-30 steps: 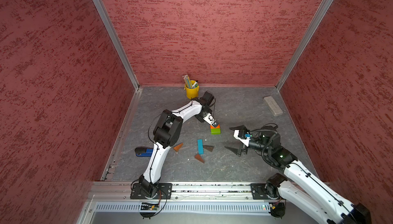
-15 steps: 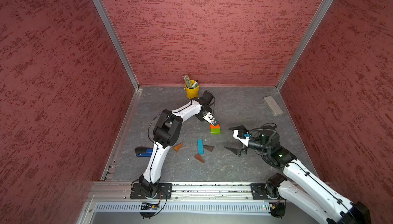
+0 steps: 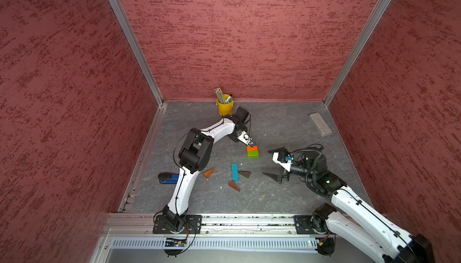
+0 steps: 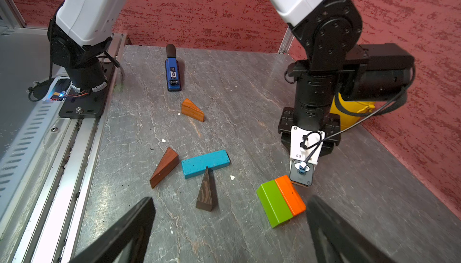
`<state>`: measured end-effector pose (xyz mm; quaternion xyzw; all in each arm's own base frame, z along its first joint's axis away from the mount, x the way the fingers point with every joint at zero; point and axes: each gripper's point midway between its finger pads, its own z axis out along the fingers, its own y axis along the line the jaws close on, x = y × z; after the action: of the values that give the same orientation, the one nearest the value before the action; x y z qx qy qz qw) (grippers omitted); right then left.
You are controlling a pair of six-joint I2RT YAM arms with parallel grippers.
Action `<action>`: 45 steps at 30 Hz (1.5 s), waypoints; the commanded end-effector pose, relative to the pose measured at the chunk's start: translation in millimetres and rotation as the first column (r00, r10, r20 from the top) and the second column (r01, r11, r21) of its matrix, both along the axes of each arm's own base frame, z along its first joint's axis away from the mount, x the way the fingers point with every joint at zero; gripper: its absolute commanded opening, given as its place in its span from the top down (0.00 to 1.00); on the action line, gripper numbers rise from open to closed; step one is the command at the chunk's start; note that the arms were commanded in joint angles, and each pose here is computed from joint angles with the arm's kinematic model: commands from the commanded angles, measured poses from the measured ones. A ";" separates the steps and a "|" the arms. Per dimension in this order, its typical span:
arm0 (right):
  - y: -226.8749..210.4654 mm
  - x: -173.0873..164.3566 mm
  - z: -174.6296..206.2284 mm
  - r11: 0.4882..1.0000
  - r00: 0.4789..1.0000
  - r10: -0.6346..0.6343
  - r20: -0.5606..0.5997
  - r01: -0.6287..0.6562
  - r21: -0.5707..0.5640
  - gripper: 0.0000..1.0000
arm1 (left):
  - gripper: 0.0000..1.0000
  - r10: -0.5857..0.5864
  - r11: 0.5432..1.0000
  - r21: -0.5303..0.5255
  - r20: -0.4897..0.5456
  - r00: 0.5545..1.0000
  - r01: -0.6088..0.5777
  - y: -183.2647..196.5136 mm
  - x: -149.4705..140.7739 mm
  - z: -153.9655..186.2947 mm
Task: Assemble a small pinwheel with building blocks
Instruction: Assemble the building block at the center of the board.
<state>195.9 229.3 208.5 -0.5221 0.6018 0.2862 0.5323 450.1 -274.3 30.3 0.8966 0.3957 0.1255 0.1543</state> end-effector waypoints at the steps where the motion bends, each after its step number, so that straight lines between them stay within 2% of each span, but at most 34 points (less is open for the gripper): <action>1: 2.0 -2.8 4.9 1.000 0.999 0.024 0.029 -0.025 0.015 0.03 | 0.51 0.056 0.998 -0.038 0.020 0.998 -0.055 5.0 -0.6 16.2; 6: 1.7 -2.9 6.4 1.000 0.999 0.022 0.035 -0.023 0.020 0.03 | 0.51 0.206 0.968 -0.162 0.073 0.976 -0.192 5.1 12.3 25.7; 11: 1.9 -3.5 6.3 0.999 0.999 0.024 0.030 -0.025 0.021 0.03 | 0.51 0.316 0.921 -0.249 0.032 0.948 -0.299 7.5 17.7 29.4; 15: 1.3 -2.5 6.7 1.000 0.999 0.018 0.033 -0.019 0.021 0.03 | 0.50 0.434 0.833 -0.355 -0.059 0.899 -0.425 5.4 26.4 39.8; 21: 2.0 -2.4 5.3 1.000 0.999 0.021 0.028 -0.022 0.019 0.03 | 0.50 0.482 0.776 -0.418 -0.092 0.871 -0.473 0.1 32.9 41.9; 45: 2.0 -2.2 4.3 1.000 1.000 0.021 0.023 -0.021 0.016 0.03 | 0.49 0.424 0.768 -0.458 -0.158 0.892 -0.447 -21.4 22.3 44.0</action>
<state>195.9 229.3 208.9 -0.5219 0.6014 0.2860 0.5330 472.4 -286.4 56.3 0.7207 0.6194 0.0443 0.3081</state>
